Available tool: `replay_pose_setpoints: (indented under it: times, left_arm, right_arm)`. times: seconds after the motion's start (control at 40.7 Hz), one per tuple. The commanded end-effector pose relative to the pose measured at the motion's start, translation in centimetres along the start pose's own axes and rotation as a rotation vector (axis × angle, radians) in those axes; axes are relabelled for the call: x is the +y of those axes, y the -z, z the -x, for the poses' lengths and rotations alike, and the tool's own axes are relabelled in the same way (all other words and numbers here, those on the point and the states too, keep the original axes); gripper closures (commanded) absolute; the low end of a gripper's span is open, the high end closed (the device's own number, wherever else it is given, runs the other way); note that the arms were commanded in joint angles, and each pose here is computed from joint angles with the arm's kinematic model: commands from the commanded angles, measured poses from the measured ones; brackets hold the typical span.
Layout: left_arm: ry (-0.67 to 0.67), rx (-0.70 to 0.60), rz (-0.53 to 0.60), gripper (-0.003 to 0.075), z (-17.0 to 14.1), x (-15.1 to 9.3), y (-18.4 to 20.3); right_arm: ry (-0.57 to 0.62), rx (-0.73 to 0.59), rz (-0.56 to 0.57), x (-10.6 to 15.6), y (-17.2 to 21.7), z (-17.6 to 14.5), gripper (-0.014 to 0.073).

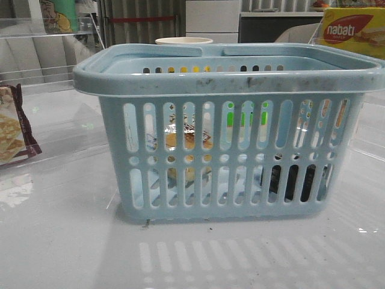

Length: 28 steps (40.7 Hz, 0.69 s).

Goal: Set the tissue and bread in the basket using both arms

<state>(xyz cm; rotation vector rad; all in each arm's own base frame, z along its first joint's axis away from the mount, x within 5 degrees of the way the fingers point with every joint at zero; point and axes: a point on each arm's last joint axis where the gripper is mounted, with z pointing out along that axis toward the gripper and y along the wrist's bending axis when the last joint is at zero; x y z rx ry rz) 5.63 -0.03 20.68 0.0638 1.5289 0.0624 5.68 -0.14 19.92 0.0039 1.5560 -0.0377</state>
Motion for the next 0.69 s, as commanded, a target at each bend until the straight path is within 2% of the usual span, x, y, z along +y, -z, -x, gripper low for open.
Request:
replay_pose_setpoints:
  times: [0.0, 0.663]
  left_arm:
    - [0.014, -0.102, 0.007, 0.0629, 0.89, 0.09, 0.18]
    - [0.014, -0.102, 0.007, 0.0629, 0.89, 0.09, 0.18]
  right_arm:
    - [0.002, -0.143, -0.014, -0.1, 0.22, 1.21, 0.0538]
    - [0.002, -0.157, -0.015, -0.11, 0.24, 1.34, 0.0538]
